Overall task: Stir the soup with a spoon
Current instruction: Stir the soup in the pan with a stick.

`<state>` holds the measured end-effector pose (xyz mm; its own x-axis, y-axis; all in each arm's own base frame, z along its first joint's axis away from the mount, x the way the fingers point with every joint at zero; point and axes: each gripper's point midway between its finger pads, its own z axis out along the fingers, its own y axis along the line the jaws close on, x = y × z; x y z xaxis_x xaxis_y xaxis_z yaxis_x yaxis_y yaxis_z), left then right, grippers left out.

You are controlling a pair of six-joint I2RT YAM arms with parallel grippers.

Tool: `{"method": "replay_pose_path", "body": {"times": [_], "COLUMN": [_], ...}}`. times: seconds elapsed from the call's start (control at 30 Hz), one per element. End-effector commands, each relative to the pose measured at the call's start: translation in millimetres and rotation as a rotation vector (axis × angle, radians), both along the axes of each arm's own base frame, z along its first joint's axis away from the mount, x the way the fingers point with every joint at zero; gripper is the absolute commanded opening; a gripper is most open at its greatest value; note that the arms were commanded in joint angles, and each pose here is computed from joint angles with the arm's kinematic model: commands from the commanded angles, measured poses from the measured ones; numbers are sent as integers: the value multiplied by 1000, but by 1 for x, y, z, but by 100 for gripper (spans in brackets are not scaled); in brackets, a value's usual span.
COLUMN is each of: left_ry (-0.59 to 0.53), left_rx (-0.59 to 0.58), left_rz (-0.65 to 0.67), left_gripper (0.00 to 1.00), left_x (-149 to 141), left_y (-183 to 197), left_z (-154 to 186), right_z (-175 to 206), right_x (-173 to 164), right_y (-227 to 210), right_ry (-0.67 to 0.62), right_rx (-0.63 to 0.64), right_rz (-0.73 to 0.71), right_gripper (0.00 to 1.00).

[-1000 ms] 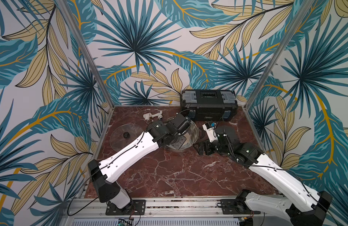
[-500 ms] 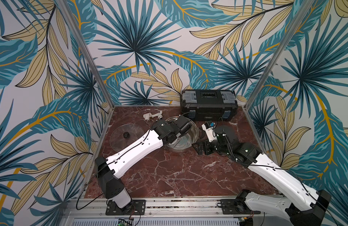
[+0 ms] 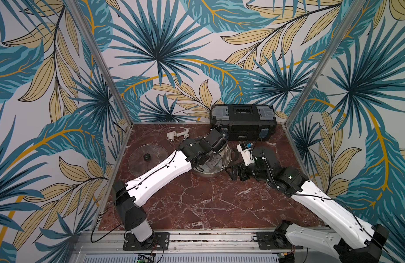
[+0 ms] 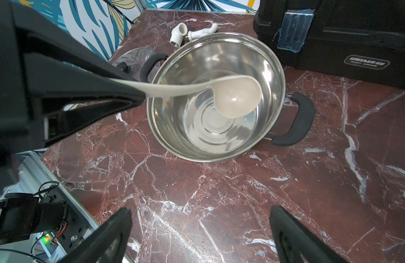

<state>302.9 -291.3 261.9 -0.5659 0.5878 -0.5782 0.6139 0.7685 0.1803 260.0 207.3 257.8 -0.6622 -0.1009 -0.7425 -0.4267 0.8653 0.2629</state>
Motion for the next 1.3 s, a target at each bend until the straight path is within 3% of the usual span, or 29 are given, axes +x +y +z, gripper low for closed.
{"method": "replay_pose_path", "body": {"times": [0.0,0.33,0.7,0.83,1.03,1.13,1.27], "left_ry": [73,197,14,-75,-156,-133,-14], "left_rx": [-67,151,313,253,51,-26,-89], "left_rz": [-33,26,149,162,116,64,9], "left_gripper": [0,0,0,0,0,0,0], "left_x": [-20,-52,-4,16,27,22,4], "left_y": [-4,53,85,69,26,4,-11], "left_z": [9,-19,0,10,29,28,15], "right_z": [-6,-4,-2,-2,-2,-1,2], "right_x": [-5,-2,-4,-7,-10,-12,-15], "right_y": [-5,1,-3,-6,-12,-15,-20], "right_ry": [9,10,8,5,0,-3,-11], "right_rx": [-23,-5,-9,-14,-19,-24,-27], "right_rz": [-3,7,1,-6,-21,-25,-32], "right_gripper": [100,99,100,100,100,99,99]}}
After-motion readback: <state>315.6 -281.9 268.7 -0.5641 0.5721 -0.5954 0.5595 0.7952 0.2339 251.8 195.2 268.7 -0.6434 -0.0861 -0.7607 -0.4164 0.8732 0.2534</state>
